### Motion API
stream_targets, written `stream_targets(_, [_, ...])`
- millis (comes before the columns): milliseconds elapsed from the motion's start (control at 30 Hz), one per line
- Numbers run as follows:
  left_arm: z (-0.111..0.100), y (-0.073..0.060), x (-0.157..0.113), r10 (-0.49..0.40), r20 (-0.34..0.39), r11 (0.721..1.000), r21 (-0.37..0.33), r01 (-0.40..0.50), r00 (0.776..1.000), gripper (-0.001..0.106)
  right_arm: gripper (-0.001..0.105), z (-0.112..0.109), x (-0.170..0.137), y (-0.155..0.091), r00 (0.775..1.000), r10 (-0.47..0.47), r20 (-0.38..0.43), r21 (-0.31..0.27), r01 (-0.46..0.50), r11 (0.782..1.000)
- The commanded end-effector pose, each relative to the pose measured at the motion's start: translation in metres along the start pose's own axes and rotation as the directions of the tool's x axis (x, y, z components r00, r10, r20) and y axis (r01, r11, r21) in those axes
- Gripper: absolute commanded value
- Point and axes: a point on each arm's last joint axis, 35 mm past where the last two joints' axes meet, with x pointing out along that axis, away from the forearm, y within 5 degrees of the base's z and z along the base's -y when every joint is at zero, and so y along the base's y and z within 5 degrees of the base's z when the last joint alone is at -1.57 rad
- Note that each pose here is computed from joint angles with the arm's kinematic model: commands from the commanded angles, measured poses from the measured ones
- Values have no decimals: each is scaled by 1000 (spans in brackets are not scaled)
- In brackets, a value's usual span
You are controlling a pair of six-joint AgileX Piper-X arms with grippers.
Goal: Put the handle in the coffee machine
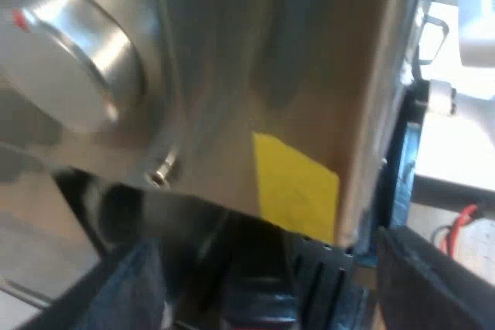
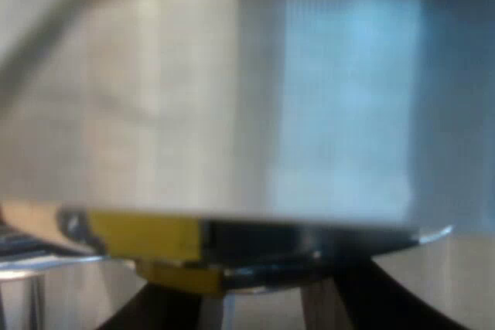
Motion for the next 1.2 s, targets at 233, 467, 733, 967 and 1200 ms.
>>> stream_targets(233, [21,13,-9,249,-174,968,59,-243,953,1,26,41,5,-15,989,-62,137,157,40,987])
stream_targets(467, [4,37,7,269,-259,956,-43,-290,928,1,26,41,5,-15,988,-62,138,160,40,986])
stream_targets(733, [1,36,37,280,-380,956,28,-292,881,1,26,41,5,-15,988,-62,138,160,40,986])
stream_targets(967, [-1,22,52,227,-474,970,30,-242,851,1,26,41,5,-15,988,-62,138,160,40,986])
stream_targets(1200, [-6,14,52,164,-522,978,-26,-208,837,1,26,41,5,-15,988,-62,138,160,40,986])
